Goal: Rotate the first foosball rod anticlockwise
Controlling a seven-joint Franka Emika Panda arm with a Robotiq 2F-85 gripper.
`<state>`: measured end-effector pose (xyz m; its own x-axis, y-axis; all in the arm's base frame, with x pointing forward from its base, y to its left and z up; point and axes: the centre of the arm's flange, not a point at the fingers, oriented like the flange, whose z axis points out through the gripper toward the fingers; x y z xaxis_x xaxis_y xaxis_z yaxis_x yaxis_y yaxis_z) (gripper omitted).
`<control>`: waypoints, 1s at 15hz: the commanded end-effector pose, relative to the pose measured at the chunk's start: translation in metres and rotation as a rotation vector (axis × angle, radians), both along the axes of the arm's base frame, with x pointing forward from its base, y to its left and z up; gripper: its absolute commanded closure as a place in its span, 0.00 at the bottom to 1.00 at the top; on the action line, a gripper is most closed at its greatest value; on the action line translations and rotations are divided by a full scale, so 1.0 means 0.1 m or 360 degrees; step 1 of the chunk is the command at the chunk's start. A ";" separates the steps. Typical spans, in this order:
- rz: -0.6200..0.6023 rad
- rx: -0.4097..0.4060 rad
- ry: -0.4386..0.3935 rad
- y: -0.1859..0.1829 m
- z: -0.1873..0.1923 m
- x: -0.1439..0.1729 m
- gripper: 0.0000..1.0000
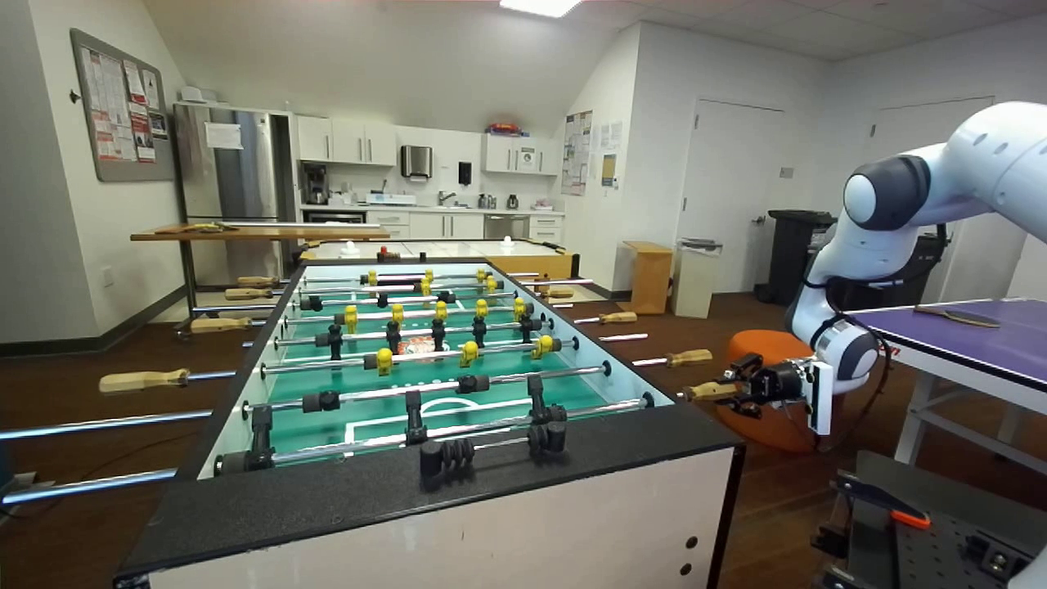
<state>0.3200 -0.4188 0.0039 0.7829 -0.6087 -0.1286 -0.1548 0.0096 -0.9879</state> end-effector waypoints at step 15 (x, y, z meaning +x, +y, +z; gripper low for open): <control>0.0041 -0.0583 -0.0695 0.03 -0.02 -0.02 0.83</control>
<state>0.3199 -0.4162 -0.0004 0.7685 -0.5679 0.2950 0.1951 -0.2310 -0.9532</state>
